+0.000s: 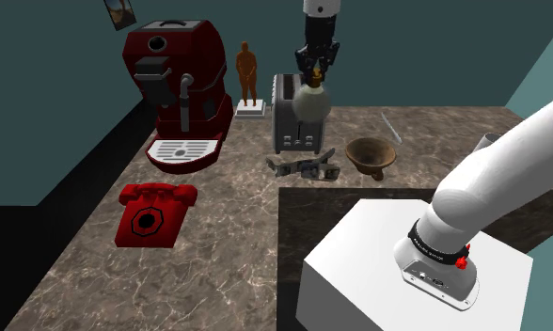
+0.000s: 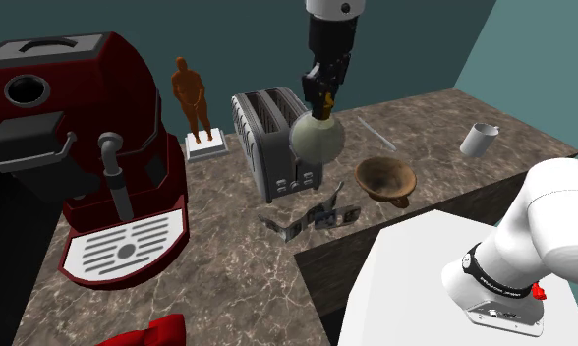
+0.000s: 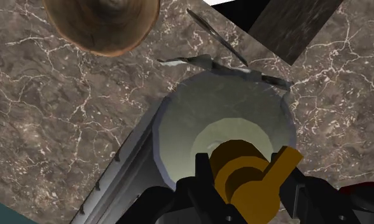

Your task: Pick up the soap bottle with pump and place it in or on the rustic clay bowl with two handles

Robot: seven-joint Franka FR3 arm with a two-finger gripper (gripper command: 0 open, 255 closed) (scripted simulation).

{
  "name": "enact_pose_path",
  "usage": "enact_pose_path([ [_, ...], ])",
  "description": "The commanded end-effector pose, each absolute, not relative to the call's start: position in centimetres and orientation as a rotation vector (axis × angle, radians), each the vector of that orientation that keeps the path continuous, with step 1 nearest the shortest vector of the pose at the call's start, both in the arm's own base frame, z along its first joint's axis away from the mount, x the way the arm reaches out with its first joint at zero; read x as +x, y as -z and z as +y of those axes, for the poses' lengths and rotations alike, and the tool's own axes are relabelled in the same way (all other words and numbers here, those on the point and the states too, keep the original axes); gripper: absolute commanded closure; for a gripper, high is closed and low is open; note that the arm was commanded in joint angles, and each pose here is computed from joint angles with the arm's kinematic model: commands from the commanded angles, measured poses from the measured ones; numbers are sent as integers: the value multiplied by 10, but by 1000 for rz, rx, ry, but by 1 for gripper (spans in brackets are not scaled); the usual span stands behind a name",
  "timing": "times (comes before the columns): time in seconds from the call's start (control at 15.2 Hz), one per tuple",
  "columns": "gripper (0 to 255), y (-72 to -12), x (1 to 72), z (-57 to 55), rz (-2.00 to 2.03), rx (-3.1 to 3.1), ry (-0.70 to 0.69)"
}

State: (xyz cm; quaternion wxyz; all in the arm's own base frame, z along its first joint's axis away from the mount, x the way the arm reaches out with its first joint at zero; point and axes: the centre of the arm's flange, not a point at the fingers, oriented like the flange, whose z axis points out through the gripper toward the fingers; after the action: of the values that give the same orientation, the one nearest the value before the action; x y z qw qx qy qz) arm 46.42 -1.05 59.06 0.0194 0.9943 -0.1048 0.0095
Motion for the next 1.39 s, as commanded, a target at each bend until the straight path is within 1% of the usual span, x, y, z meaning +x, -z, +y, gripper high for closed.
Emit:
enact_pose_path([
  [0.0,255,-591,442,-25,-324,3086,-29],
  [0.99,255,-615,284,-142,-324,3086,-29],
  [1.32,255,-595,279,-146,-324,3086,-29],
])
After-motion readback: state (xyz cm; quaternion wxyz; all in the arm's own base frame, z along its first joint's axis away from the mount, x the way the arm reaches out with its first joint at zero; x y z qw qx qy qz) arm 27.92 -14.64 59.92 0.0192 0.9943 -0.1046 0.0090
